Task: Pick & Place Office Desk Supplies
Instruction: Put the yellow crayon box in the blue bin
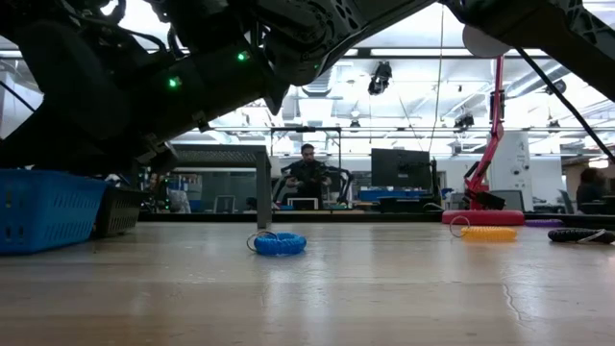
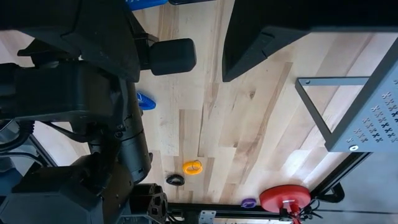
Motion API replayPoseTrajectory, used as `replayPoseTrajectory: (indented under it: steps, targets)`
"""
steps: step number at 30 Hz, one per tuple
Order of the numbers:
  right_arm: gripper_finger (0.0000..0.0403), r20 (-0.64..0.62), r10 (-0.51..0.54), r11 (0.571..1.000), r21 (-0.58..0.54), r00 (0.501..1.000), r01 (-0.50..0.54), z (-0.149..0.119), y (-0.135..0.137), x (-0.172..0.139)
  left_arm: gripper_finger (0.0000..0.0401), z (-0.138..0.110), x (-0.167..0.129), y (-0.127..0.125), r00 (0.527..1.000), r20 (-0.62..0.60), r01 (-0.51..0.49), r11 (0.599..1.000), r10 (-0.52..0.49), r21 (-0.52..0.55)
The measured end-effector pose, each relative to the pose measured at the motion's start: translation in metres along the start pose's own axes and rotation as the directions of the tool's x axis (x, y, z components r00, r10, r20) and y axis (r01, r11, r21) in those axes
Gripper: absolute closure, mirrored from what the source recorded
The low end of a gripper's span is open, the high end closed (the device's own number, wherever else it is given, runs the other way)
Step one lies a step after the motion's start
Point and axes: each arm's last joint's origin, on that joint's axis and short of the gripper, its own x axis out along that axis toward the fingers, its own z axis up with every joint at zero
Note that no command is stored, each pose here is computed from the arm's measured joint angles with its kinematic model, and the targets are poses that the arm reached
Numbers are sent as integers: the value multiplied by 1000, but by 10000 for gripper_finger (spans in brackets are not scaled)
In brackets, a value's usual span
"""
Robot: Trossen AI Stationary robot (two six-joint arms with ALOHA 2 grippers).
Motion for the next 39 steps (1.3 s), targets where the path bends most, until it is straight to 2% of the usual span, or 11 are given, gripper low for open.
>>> replayPoseTrajectory:
  steps: [7, 10, 20, 24, 30, 35, 37, 39]
  targets:
    - [182, 85, 12, 1000, -27, 996, -10, 9, 1, -1, 169, 0, 0, 0, 1000, 0, 0, 1000, 0, 0]
    - [181, 79, 19, 1000, -5, 997, -19, 14, 2, -4, 169, 0, 0, 0, 1000, 0, 0, 1000, 0, 0]
    - [181, -141, 0, 999, 49, 990, 7, 34, 4, -39, 169, 0, 0, 0, 1000, 0, 0, 1000, 0, 0]
    - [181, -264, -12, 991, 128, 964, 48, 44, 4, -64, 169, 0, 0, 0, 1000, -2, -1, 1000, 1, 0]
    - [181, -411, -38, 984, 143, 911, 106, 61, 8, -110, 169, 0, 0, 0, 1000, -3, -1, 1000, 1, 1]
    - [181, -454, -128, 937, 237, 882, 258, 66, 11, -155, 169, 0, 0, 0, 1000, -4, -1, 1000, 1, 1]
    - [181, -462, -185, 896, 282, 867, 342, 63, 16, -176, 169, 0, 0, 0, 1000, -4, -1, 1000, 1, 1]
    - [181, -471, -254, 837, 330, 845, 436, 55, 24, -195, 169, -1, 0, 0, 1000, -6, -2, 1000, 2, 2]
